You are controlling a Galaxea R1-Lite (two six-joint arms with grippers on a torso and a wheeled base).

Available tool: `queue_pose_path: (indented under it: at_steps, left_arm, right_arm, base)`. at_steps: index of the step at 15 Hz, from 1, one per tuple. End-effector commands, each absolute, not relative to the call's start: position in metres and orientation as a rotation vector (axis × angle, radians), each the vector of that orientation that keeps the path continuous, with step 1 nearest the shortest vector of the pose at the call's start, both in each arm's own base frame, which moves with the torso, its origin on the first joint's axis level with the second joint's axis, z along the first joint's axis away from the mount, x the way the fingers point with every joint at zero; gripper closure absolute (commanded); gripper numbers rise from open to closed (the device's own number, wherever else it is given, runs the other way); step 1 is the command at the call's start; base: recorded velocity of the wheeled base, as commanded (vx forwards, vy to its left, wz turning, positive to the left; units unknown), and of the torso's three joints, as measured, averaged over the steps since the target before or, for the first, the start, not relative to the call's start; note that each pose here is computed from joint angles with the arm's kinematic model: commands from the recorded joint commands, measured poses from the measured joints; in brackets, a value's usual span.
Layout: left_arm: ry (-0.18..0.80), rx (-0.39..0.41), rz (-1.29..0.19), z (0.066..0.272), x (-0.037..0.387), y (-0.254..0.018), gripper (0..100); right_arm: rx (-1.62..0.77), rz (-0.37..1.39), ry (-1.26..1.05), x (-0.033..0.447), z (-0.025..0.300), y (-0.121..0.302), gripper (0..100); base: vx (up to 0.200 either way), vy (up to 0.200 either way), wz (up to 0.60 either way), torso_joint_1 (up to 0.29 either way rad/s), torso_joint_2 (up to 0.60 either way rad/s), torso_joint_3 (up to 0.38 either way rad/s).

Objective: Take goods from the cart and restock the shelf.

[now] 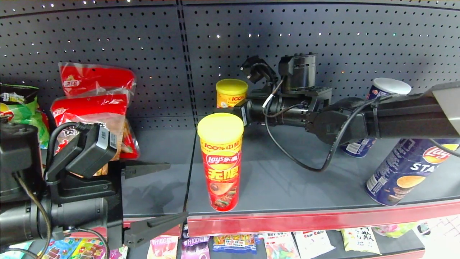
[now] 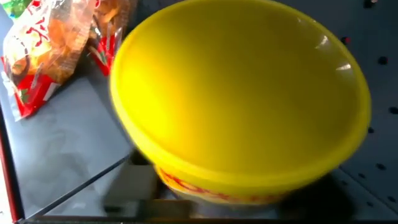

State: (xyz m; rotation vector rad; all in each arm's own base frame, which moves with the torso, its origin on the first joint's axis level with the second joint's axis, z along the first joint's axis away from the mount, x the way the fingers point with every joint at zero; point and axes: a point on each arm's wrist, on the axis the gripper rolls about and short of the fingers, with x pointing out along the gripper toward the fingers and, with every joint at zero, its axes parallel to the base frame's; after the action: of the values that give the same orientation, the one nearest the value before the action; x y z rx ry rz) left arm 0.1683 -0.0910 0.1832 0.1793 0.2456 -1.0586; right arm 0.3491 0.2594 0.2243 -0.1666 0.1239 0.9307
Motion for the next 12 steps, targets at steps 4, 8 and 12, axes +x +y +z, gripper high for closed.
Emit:
queue_pose_path:
  at_steps: [4,8,12]
  left_arm:
    - [0.258,0.18,-1.052,0.181,0.17,-0.092,0]
    - [0.288,0.191,-1.002,0.176,0.175,-0.093,0]
    - [0.341,0.207,-0.931,0.167,0.184,-0.096,0]
  right_arm:
    - [-0.168,0.932,0.131,0.323,0.235,0.251,0]
    - [-0.17,0.852,0.148,0.287,0.249,0.213,0]
    - [-0.155,0.789,0.168,0.24,0.254,0.176,0]
  base:
    - [0.0,0.0,0.0,0.0,0.0,0.0]
    - [0.0,0.0,0.0,0.0,0.0,0.0]
    - [0.0,0.0,0.0,0.0,0.0,0.0]
